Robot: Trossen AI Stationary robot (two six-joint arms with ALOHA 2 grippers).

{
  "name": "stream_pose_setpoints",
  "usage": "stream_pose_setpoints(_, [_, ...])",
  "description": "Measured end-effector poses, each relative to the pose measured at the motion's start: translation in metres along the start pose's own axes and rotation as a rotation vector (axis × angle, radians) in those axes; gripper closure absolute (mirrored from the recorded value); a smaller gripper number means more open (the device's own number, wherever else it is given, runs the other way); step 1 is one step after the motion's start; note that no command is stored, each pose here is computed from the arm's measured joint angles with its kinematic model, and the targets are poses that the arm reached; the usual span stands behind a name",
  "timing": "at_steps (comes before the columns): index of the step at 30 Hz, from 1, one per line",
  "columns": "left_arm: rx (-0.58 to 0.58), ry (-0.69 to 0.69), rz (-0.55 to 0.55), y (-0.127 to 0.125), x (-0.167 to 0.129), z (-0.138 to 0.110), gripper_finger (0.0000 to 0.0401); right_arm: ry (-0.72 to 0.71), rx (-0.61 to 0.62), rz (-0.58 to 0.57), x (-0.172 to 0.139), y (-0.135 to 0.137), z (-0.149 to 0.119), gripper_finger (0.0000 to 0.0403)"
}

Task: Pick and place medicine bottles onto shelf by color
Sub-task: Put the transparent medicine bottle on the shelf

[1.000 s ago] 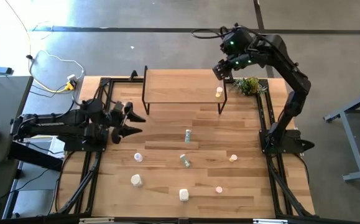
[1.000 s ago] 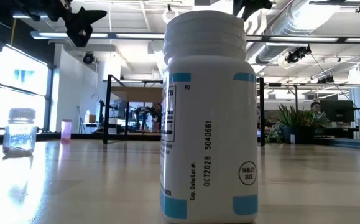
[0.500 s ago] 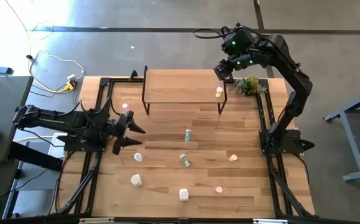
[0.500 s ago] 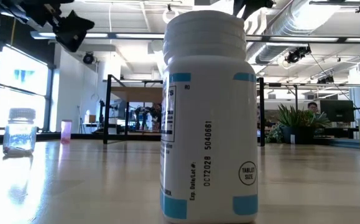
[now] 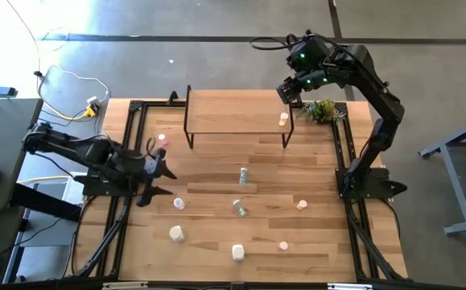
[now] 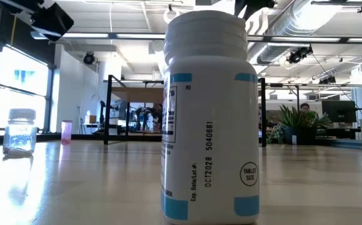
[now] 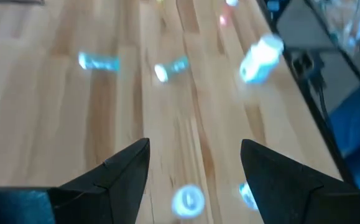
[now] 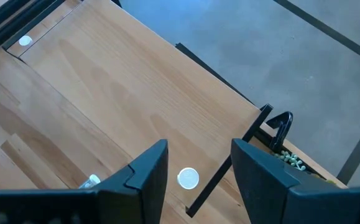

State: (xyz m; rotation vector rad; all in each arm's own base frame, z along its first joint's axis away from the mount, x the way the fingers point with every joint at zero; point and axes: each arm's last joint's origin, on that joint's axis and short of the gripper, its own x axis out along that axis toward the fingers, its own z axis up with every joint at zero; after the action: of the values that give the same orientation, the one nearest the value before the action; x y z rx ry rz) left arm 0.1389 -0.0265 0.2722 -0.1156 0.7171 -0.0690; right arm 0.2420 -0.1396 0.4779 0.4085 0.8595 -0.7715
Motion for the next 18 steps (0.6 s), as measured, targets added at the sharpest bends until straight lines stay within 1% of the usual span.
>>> stream_pose_setpoints(3, [0.062,0.075,0.008,-0.006,0.009,-0.004,0.0161,0.0,0.0,0.0,0.0,0.0,0.0,0.0236])
stream_pose_setpoints(7, [0.16,0.16,0.059,-0.011,0.023,-0.007,0.0161,0.0,0.0,0.0,0.0,0.0,0.0,0.0236])
stream_pose_setpoints(9, [0.194,0.197,0.065,-0.014,0.03,-0.009,0.0161,0.001,0.0,0.0,0.0,0.0,0.0,0.0236])
stream_pose_setpoints(14, [0.246,0.284,0.059,-0.02,0.047,-0.012,0.0161,0.001,0.0,0.0,0.0,0.0,0.0,0.0236])
stream_pose_setpoints(18, [0.26,0.353,0.047,-0.023,0.06,-0.016,0.0161,0.002,0.0,0.0,0.001,0.0,0.0,0.0236])
